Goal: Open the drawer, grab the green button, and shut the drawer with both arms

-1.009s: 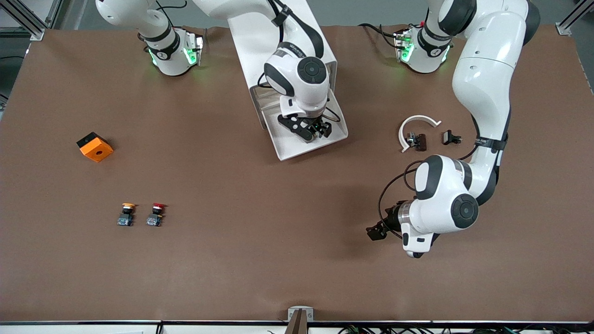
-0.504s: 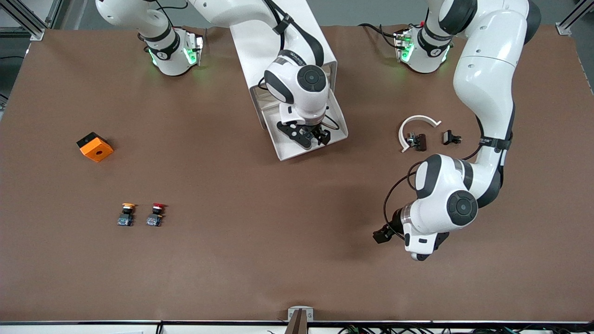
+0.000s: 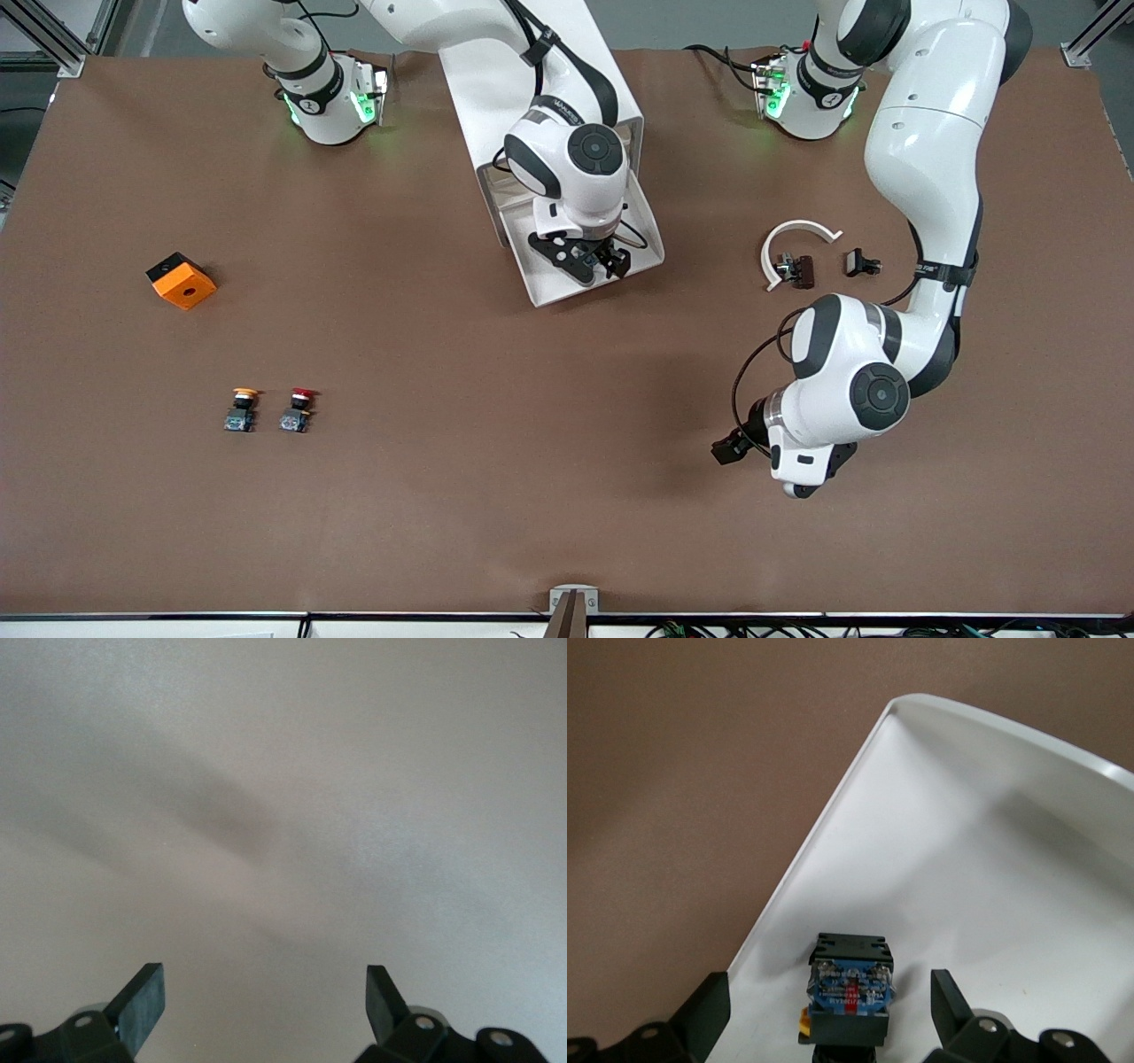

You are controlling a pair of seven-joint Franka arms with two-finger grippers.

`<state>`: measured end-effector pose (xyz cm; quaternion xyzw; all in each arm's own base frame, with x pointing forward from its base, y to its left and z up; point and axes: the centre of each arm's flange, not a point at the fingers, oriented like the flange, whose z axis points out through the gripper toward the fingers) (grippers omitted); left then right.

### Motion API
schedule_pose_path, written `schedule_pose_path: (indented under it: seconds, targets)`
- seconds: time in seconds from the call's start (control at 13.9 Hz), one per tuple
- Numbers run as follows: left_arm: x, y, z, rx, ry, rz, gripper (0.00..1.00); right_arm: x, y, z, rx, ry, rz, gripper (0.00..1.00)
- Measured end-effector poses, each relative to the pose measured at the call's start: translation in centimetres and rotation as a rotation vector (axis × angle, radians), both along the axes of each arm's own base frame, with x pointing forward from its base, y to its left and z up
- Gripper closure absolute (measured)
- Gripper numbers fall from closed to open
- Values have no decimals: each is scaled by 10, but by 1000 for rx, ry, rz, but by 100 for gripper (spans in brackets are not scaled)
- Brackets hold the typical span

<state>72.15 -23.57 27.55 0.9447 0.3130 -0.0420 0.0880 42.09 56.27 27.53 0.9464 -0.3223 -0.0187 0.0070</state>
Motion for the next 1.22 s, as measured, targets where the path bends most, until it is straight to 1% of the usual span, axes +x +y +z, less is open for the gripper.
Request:
schedule_pose_path:
  seconds: [0.22,0.36,0.43,0.5,0.58,0.72,0.79,0.86,1.01,1.22]
  targets:
    - [0,-4,18,-8,-24,-7,0,0,0,-2,-4,0,1,0]
    - [-3,-12,21,-7,-29,-20,0,0,0,-4,-8,0,-1,4]
    - [-5,-18,21,-1,-31,-32,0,0,0,-4,-9,0,-4,4]
    - [-7,-23,20,8,-33,-44,0,0,0,-5,-10,0,-5,8]
    - [-9,-28,20,20,-38,-59,0,0,0,-6,-12,0,-5,20]
    - [-13,-39,22,32,-47,-84,0,0,-1,-7,-14,-1,-5,42]
    - [-16,-47,24,33,-50,-96,0,-1,0,-7,-15,-1,-4,52]
    - [-20,-57,25,38,-54,-114,0,-1,0,-7,-15,-2,-5,59]
    - [-28,-77,28,57,-67,-151,0,-1,0,-7,-14,-2,-7,59]
    - [-38,-102,31,53,-95,-187,0,3,1,-1,-5,-11,-14,59]
